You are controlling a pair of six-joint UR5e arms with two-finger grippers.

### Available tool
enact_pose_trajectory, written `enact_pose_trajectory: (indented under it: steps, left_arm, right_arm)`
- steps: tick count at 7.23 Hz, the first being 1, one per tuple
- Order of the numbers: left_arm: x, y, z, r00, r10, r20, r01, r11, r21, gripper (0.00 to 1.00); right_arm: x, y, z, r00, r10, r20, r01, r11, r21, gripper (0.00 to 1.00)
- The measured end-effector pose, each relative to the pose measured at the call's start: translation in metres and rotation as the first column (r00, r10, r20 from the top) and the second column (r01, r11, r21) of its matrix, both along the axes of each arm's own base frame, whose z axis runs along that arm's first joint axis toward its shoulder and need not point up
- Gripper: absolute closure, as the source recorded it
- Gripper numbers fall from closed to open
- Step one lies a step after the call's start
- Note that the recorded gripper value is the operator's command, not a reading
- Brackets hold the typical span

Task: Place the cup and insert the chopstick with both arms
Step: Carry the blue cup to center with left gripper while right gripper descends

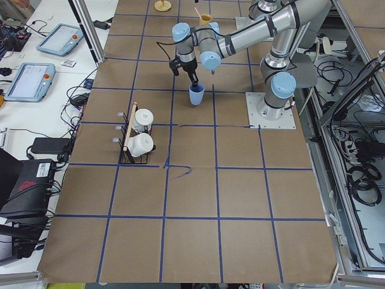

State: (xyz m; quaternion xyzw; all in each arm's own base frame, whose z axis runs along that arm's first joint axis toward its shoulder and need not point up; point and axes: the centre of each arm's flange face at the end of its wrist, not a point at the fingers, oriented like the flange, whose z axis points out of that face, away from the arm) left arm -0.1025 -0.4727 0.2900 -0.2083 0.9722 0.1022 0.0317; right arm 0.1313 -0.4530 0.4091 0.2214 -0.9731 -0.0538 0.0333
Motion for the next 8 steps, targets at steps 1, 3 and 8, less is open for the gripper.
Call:
enact_pose_trajectory:
  steps: [1,3,8]
  left_arm:
    - [-0.035,-0.002,0.009,0.997,0.073,-0.029,-0.073,0.997,0.005,1.0]
    - [-0.122,0.014,0.009,0.975,0.206,-0.085,-0.205,0.978,0.027,1.0]
    - [-0.254,0.048,-0.023,0.911,0.364,-0.196,-0.36,0.931,0.055,0.0]
  right_arm:
    - [0.0,0.005,-0.022,1.0,0.028,0.001,-0.028,0.999,0.031,0.0]
    - [0.0,0.016,-0.056,0.999,0.05,-0.001,-0.05,0.996,0.075,0.0]
    - [0.004,0.01,-0.07,0.998,0.061,0.004,-0.061,0.996,0.069,0.19]
